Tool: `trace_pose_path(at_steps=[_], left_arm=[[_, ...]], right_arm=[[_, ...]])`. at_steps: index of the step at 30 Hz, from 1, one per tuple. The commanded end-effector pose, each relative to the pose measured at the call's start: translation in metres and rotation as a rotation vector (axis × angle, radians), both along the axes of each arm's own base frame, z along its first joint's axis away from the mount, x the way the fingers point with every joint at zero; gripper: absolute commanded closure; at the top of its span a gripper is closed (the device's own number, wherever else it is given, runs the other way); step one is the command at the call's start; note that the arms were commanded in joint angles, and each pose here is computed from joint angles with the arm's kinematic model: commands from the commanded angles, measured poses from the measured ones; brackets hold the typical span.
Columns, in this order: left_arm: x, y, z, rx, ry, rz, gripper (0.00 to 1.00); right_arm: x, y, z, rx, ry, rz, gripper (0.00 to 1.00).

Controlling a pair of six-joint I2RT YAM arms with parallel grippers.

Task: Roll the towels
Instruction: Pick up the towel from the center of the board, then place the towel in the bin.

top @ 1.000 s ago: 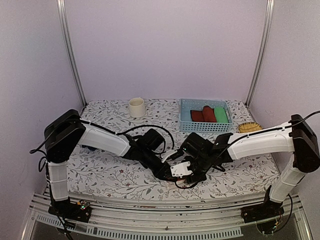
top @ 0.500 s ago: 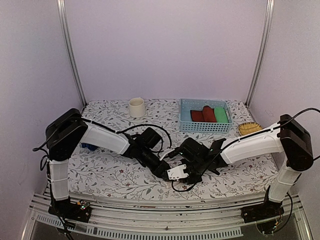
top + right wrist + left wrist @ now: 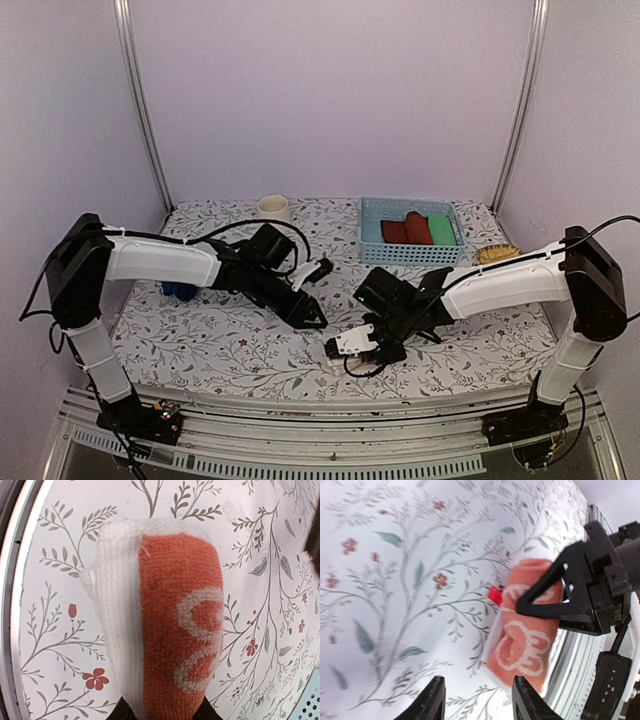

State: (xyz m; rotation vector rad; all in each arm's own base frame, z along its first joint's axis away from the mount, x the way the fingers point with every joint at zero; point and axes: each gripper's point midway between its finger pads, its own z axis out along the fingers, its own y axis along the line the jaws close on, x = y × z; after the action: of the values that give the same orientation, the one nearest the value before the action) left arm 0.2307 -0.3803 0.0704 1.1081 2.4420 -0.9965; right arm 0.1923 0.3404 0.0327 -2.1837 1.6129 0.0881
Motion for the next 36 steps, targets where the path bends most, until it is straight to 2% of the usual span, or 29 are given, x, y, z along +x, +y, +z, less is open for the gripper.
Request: trace_pose_path(at_steps=[1, 6, 11, 16, 27, 32, 36], left_arm=[[0.04, 0.043, 0.031, 0.08, -0.122, 0.168, 0.52], [0.067, 0.074, 0.066, 0.156, -0.298, 0.25, 0.52], [0.084, 0.107, 0.059, 0.293, -0.404, 0.308, 0.52], [0.086, 0.12, 0.044, 0.334, -0.412, 0.325, 0.52], [0.083, 0.118, 0.032, 0.33, -0.396, 0.302, 0.53], [0.082, 0.118, 0.032, 0.326, -0.392, 0.299, 0.52], [0.082, 0.117, 0.032, 0.324, -0.391, 0.295, 0.53]], right_arm=[[0.005, -0.008, 0.024, 0.012, 0.101, -0.068, 0.87], [0.043, -0.01, 0.05, 0.083, 0.123, -0.176, 0.88], [0.095, -0.003, 0.093, 0.193, 0.087, -0.295, 0.89], [0.16, -0.015, 0.121, 0.252, -0.002, -0.478, 0.91], [0.298, -0.088, 0.169, 0.414, -0.191, -0.95, 0.96], [0.344, -0.118, 0.167, 0.447, -0.241, -1.14, 0.96], [0.368, -0.135, 0.148, 0.393, -0.295, -1.311, 0.97]])
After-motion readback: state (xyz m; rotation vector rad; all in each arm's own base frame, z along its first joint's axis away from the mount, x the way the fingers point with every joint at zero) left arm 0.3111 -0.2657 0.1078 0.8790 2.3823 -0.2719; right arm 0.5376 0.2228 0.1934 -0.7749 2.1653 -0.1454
